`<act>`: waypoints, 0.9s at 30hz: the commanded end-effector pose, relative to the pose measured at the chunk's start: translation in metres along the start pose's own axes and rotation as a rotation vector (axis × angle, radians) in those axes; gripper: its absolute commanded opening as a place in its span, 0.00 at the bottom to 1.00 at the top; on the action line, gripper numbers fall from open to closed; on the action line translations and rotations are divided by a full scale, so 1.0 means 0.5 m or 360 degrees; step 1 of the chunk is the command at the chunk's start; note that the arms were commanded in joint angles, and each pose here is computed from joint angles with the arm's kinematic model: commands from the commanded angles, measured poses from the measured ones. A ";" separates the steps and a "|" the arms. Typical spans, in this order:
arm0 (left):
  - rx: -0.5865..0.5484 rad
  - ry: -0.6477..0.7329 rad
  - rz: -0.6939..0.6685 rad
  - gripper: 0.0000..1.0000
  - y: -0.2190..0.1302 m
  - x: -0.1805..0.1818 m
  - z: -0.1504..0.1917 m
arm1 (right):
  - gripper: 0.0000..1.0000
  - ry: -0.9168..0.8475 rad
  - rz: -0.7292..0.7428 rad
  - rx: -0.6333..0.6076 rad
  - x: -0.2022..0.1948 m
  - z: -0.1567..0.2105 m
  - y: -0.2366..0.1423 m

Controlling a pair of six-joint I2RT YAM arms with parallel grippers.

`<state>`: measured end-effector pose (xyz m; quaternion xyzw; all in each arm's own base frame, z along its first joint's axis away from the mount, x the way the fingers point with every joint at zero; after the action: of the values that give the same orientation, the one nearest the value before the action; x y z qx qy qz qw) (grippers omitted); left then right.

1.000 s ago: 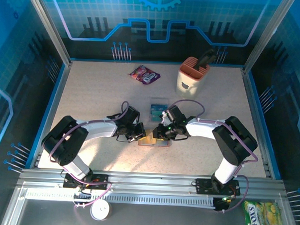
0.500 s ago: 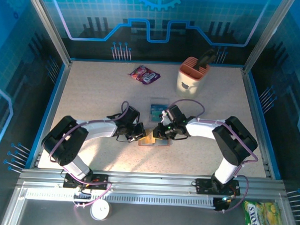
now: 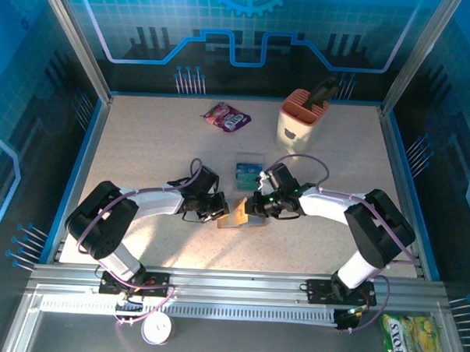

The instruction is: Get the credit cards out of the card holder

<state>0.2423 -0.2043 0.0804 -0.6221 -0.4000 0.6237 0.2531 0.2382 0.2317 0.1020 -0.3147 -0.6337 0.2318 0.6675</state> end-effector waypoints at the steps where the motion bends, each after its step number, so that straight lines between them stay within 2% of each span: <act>1: 0.0070 -0.0022 -0.0076 0.06 0.008 0.022 0.018 | 0.11 -0.0020 0.0035 -0.0025 -0.009 0.004 -0.022; 15: 0.0026 0.0063 -0.0147 0.09 -0.012 0.012 0.003 | 0.07 -0.0181 0.0089 -0.0084 0.013 0.011 -0.092; 21: 0.0058 0.0107 -0.0142 0.10 -0.017 -0.003 -0.007 | 0.06 -0.0395 0.0204 -0.0094 0.019 0.002 -0.137; 27: 0.0016 0.0104 -0.0116 0.12 -0.029 -0.008 -0.008 | 0.04 -0.0809 0.0326 -0.0120 0.053 -0.030 -0.177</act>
<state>0.2436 -0.2020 0.0882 -0.6236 -0.4052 0.6024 0.2901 0.2464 0.1955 0.1738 -0.3399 -0.7272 0.2938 0.5190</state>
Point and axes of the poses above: each hand's point on the last joint's axis, 136 mm out from that joint toward the fingers, its own y axis out along the fingers, its own x axis along the line the jaws close on, z = x × y, the point moved 7 cm from there along -y, back along the fingers, and after that the axes turned 11 degrees about y, right-handed, at the moved point
